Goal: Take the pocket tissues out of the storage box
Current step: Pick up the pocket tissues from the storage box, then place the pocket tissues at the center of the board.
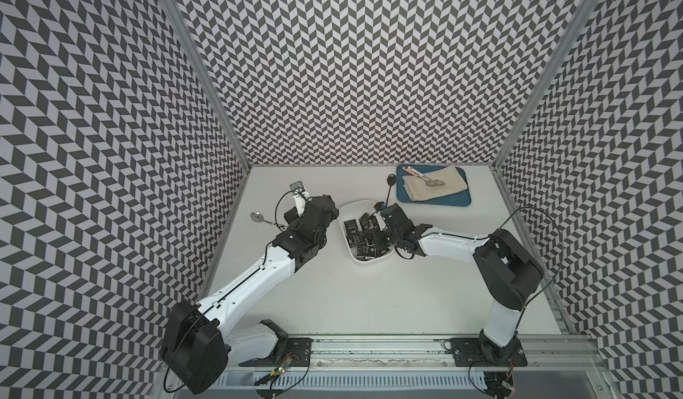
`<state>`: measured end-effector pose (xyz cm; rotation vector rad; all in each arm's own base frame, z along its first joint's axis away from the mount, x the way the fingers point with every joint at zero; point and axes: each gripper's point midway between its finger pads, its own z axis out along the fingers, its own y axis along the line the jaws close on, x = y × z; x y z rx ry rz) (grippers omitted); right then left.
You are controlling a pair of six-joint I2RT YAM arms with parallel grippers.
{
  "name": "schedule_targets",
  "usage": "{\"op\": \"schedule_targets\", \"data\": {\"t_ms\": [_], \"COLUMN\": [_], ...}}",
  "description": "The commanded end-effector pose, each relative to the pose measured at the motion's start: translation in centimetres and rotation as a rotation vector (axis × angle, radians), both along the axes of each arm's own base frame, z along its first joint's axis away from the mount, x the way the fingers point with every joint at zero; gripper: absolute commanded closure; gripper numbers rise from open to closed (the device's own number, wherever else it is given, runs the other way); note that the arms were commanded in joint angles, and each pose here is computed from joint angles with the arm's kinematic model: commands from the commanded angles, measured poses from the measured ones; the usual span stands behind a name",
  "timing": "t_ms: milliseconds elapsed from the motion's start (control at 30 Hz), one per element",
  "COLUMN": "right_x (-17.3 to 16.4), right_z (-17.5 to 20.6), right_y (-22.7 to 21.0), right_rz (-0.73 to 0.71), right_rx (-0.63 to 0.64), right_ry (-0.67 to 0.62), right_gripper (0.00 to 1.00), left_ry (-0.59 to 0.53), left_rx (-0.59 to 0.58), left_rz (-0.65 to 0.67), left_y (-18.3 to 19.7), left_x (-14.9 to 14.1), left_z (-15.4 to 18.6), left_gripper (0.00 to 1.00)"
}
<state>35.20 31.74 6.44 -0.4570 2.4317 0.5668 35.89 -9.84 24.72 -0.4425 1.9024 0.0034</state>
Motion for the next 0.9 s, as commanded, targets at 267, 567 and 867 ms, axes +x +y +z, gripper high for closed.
{"op": "schedule_targets", "data": {"t_ms": [267, 567, 867], "right_x": [0.9, 3.8, 5.2], "right_z": [7.1, 10.2, 2.4], "right_y": [0.5, -6.2, -13.9], "right_rz": [-0.015, -0.141, -0.264], "right_rx": [0.117, 0.113, 0.053], "right_ry": [-0.127, -0.188, -0.063], "right_gripper": [0.92, 0.92, 0.92], "left_ry": [-0.033, -0.039, -0.057], "left_rx": [0.001, 0.005, -0.006], "left_rz": [0.012, 0.013, -0.003], "left_y": [-0.2, -0.1, -0.6], "left_x": [-0.2, -0.4, -0.3], "left_z": [0.7, 1.0, 1.6], "left_gripper": [0.01, 0.01, 0.01]}}
